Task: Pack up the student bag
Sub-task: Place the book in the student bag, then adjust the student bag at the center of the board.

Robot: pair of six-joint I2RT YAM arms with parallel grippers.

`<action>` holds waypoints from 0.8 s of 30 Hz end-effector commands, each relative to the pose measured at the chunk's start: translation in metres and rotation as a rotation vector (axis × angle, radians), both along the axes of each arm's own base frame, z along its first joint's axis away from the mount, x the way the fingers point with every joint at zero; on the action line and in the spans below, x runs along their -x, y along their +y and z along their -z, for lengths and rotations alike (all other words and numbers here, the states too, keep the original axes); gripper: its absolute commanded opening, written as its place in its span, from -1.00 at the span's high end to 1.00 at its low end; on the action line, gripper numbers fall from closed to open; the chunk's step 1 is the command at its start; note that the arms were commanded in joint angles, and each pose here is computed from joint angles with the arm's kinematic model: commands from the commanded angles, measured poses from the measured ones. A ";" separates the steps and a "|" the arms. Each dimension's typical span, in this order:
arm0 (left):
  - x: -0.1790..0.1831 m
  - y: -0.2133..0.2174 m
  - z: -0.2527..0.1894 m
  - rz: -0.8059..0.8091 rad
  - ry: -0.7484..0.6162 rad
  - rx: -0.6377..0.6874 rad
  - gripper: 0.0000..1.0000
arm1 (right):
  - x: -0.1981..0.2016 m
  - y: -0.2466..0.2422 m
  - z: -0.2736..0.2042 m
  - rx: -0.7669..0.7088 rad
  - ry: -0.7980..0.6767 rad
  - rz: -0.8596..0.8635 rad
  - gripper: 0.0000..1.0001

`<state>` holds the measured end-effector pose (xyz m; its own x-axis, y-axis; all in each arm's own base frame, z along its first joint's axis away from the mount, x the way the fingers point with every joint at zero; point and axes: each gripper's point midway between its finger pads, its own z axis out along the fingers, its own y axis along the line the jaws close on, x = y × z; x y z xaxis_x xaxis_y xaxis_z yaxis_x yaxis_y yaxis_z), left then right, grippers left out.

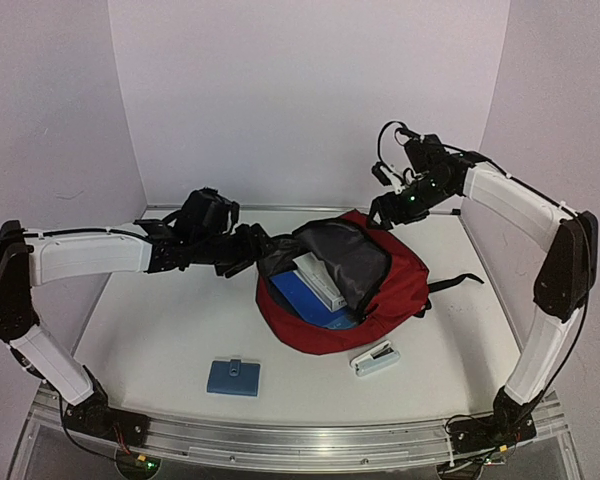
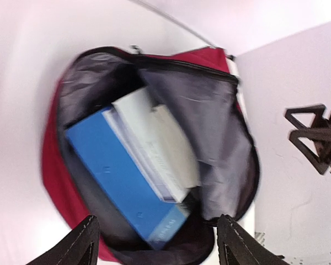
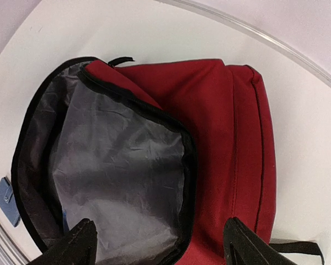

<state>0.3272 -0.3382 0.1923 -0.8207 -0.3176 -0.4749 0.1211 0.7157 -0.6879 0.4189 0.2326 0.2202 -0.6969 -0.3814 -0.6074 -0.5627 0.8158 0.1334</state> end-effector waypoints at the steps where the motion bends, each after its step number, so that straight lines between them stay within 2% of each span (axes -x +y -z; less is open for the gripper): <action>1: 0.002 0.032 0.028 -0.059 0.057 -0.092 -0.47 | 0.009 -0.002 0.036 0.029 0.106 0.002 -0.57; 6: 0.004 0.038 0.046 -0.068 0.097 -0.094 -0.48 | 0.017 0.002 0.079 0.042 0.225 -0.011 -0.56; 9: 0.004 0.037 0.051 -0.069 0.106 -0.089 -0.48 | 0.024 0.006 0.095 0.027 0.286 -0.023 -0.45; 11: 0.004 0.036 0.053 -0.067 0.109 -0.083 -0.48 | 0.027 0.010 0.094 0.009 0.298 -0.035 -0.18; 14: 0.003 0.034 0.056 -0.064 0.115 -0.080 -0.48 | 0.030 0.019 0.075 -0.048 0.281 -0.077 0.39; 17: 0.003 0.032 0.060 -0.060 0.123 -0.075 -0.48 | 0.039 0.032 0.040 -0.128 0.229 -0.164 0.76; 20: 0.003 0.032 0.062 -0.057 0.131 -0.065 -0.48 | 0.050 0.045 0.015 -0.156 0.167 -0.239 0.96; 24: 0.000 0.033 0.063 -0.059 0.144 -0.039 -0.48 | 0.067 0.070 -0.002 -0.168 0.127 -0.329 0.99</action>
<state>0.3206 -0.3043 0.1269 -0.8658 -0.3268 -0.3789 -0.0164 0.7754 -0.6313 0.3853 0.2553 0.1550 -0.7649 -0.4551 -0.4559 -0.6153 0.7257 0.3079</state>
